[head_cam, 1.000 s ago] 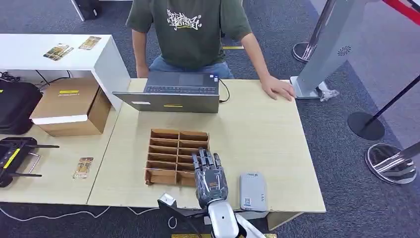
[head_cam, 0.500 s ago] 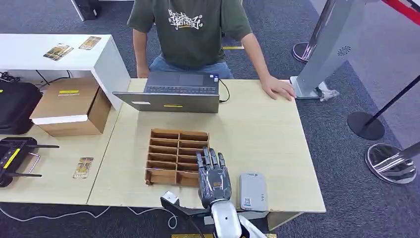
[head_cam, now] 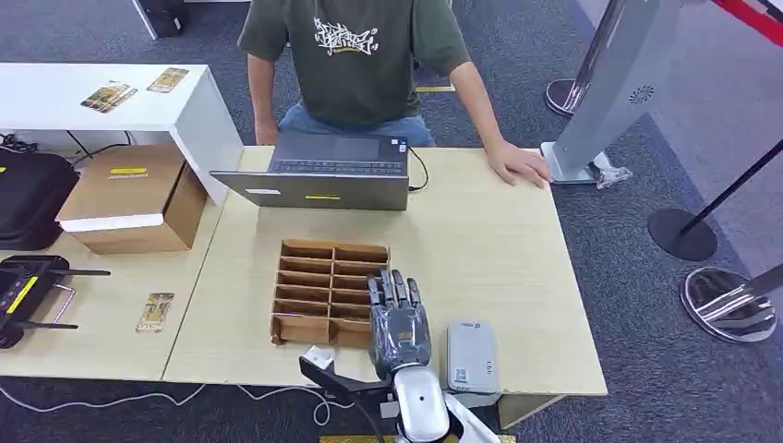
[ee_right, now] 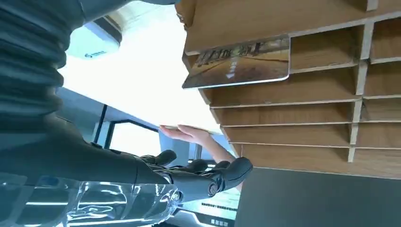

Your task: Pass the card to the sensor for recognition and then transmit it.

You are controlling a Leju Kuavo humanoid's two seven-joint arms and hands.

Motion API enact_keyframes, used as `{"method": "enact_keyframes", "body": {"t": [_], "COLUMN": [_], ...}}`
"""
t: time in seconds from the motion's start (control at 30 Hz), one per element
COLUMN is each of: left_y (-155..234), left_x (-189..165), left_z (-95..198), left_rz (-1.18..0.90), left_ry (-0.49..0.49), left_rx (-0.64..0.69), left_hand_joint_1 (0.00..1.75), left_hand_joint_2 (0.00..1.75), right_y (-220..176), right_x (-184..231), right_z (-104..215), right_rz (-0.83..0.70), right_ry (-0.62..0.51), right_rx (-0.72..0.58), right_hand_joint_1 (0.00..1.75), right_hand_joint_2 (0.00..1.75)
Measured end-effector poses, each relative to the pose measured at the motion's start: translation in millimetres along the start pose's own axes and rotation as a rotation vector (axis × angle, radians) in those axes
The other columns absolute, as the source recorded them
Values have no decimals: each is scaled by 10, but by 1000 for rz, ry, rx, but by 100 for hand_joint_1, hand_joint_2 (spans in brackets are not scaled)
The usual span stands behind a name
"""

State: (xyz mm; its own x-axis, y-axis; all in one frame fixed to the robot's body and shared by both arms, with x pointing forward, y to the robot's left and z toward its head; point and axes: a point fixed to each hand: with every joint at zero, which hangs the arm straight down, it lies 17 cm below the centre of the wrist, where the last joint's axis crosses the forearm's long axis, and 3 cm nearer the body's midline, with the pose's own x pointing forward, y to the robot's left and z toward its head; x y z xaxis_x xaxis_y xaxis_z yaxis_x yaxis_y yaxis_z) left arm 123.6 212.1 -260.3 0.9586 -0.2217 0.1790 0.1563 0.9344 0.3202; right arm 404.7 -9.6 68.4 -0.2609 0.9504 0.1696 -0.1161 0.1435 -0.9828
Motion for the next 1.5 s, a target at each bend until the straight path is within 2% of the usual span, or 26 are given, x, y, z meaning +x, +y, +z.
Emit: {"method": "enact_keyframes", "body": {"t": [0.7, 1.13, 1.5], "left_y": [-8, 0, 12], "left_x": [26, 40, 31], "left_z": [2, -1, -6], "left_rz": [3, 3, 18], "left_ry": [2, 1, 5], "left_rx": [-6, -6, -4], "left_hand_joint_1": [0, 0, 0], "left_hand_joint_2": [0, 0, 0], "right_y": [66, 155, 46], "right_x": [161, 132, 71], "right_z": [-120, -131, -107], "right_rz": [-19, -20, -25], "right_ry": [-37, -28, 1], "right_rx": [35, 46, 10], "right_hand_joint_1": [0, 0, 0], "right_hand_joint_2": [175, 175, 175]}}
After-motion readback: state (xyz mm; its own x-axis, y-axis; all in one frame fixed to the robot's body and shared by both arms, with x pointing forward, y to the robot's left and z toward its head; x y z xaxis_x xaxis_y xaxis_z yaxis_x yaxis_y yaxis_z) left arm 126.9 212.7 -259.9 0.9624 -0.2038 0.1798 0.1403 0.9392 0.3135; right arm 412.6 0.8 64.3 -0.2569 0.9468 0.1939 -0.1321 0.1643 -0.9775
